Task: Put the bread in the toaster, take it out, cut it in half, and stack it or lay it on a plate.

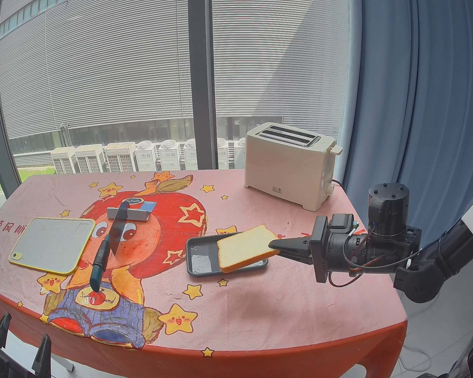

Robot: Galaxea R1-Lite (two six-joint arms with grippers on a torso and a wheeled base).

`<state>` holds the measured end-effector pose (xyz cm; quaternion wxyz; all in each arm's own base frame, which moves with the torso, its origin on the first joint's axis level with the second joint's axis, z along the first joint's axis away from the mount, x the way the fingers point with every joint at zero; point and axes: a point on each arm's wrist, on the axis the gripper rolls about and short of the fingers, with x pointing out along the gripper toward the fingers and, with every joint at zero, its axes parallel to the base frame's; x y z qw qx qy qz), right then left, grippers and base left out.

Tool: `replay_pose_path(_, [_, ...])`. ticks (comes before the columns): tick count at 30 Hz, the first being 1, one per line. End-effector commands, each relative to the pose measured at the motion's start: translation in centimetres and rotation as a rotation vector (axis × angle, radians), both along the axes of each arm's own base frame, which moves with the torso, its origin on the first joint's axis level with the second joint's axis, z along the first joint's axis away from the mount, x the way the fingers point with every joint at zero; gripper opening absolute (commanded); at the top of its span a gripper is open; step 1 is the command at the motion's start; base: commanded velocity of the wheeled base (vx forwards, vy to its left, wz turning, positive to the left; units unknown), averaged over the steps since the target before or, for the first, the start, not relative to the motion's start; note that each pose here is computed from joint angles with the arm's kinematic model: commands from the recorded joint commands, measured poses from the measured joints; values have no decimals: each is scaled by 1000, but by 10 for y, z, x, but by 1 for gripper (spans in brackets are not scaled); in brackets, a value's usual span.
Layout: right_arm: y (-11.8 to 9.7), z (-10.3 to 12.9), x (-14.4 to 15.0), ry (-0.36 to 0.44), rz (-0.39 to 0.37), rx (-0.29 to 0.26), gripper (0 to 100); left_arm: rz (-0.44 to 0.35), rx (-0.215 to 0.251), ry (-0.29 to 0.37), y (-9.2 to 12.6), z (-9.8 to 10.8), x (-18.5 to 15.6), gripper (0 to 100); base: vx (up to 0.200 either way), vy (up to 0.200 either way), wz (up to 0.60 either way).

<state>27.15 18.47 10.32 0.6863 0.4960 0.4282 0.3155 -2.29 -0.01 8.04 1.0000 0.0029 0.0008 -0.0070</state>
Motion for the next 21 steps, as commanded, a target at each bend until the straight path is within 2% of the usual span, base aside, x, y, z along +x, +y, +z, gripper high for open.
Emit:
replay_pose_path(1, [-5, 16, -11, -45, 9, 20, 0, 0, 0, 1, 0, -5, 0, 100, 0, 0, 0])
replay_pose_path(9, [-9, 24, -20, -72, 15, 24, 0, 0, 0, 1, 0, -5, 0, 100, 0, 0, 0])
replay_pose_path(14, [-13, 21, -25, -147, 41, -32, 0, 0, 0, 1, 0, -5, 0, 100, 0, 0, 0])
replay_pose_path(21, [-15, 26, -30, -175, 51, -32, 0, 0, 0, 1, 0, -5, 0, 100, 0, 0, 0])
